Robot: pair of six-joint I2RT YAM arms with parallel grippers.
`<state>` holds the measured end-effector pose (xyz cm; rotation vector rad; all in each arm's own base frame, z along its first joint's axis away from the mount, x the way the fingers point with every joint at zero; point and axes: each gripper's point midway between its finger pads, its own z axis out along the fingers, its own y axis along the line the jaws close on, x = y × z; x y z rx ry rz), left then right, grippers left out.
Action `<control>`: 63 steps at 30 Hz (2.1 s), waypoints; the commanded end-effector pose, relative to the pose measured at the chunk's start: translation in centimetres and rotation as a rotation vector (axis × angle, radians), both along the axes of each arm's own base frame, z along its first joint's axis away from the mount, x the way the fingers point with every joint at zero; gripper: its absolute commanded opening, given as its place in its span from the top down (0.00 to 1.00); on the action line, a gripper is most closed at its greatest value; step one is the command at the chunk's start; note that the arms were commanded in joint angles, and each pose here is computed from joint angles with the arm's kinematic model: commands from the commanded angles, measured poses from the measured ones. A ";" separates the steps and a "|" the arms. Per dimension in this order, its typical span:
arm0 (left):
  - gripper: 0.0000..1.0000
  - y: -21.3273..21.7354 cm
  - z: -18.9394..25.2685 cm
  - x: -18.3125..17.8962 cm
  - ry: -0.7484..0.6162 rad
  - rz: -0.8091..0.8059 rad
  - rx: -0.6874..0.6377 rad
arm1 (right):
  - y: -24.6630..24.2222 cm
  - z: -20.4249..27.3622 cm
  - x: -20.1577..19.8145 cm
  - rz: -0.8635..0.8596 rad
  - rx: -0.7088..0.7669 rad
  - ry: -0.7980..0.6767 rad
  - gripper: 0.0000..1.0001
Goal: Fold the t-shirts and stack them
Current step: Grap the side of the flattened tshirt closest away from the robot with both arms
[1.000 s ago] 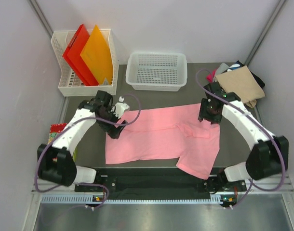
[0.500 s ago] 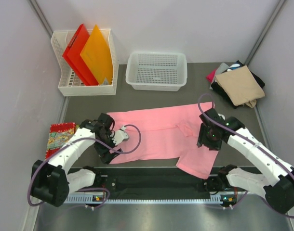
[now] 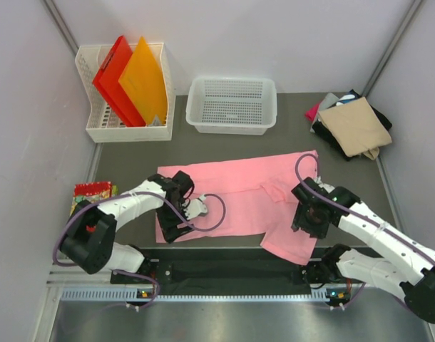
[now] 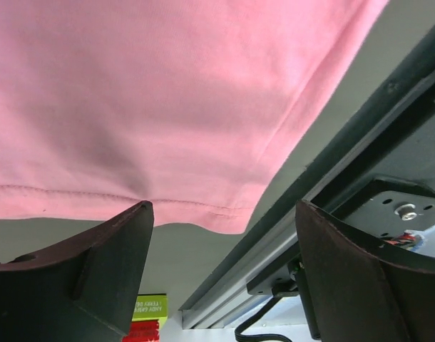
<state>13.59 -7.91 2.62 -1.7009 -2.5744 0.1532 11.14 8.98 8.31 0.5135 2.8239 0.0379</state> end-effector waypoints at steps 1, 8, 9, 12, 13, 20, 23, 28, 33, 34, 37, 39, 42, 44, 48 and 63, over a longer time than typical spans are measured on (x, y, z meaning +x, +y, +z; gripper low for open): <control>0.18 0.2 -0.2 0.6 -0.045 0.005 0.015 | 0.1 -0.2 -0.7 -0.034 0.002 -0.010 0.46; 0.20 1.7 -1.0 -0.1 -0.058 -0.001 0.060 | -0.3 -1.8 -2.0 -0.025 -0.033 0.041 0.46; 0.20 1.9 -1.1 -0.3 -0.055 -0.001 0.065 | -0.1 -1.9 -2.2 -0.018 -0.029 0.047 0.45; 0.25 2.2 -1.5 -0.6 -0.059 -0.006 0.068 | 0.2 -2.2 -2.9 0.006 -0.045 0.067 0.43; 0.27 2.7 -1.5 -0.4 -0.076 -0.009 0.095 | 0.3 -2.3 -3.3 0.026 -0.058 0.080 0.43; 0.39 2.6 -1.9 0.1 -0.098 -0.005 0.092 | 1.7 -3.2 -5.9 0.105 -0.070 0.168 0.42; 0.46 2.2 -2.0 0.4 -0.099 0.002 0.083 | 2.2 -3.9 -6.6 0.155 -0.075 0.202 0.42; 0.68 2.1 -2.3 0.7 -0.105 0.007 0.082 | 2.2 -4.0 -6.3 0.232 -0.144 0.223 0.40; 0.99 2.1 -2.2 0.9 -0.118 0.013 0.089 | 2.2 -4.2 -6.0 0.261 -0.174 0.227 0.40; 1.00 2.2 -2.2 1.0 -0.123 0.013 0.090 | 2.4 -4.3 -5.9 0.258 -0.167 0.223 0.40; 1.00 2.3 -2.2 1.1 -0.134 0.010 0.095 | 2.5 -4.6 -6.0 0.251 -0.159 0.223 0.41; 1.00 2.6 -2.3 1.0 -0.137 0.007 0.104 | 2.6 -4.6 -6.0 0.252 -0.151 0.225 0.43; 1.00 2.6 -2.3 1.0 -0.140 0.008 0.108 | 2.9 -4.7 -6.5 0.260 -0.138 0.244 0.46; 1.00 2.6 -2.2 1.2 -0.150 0.011 0.104 | 3.0 -4.8 -7.0 0.281 -0.147 0.255 0.46; 1.00 2.3 -1.7 1.9 -0.179 0.014 0.097 | 2.7 -4.8 -7.5 0.302 -0.175 0.274 0.47; 1.00 1.5 0.9 2.3 -0.229 0.050 0.039 | 2.4 -3.5 -4.5 0.390 -0.423 0.276 0.48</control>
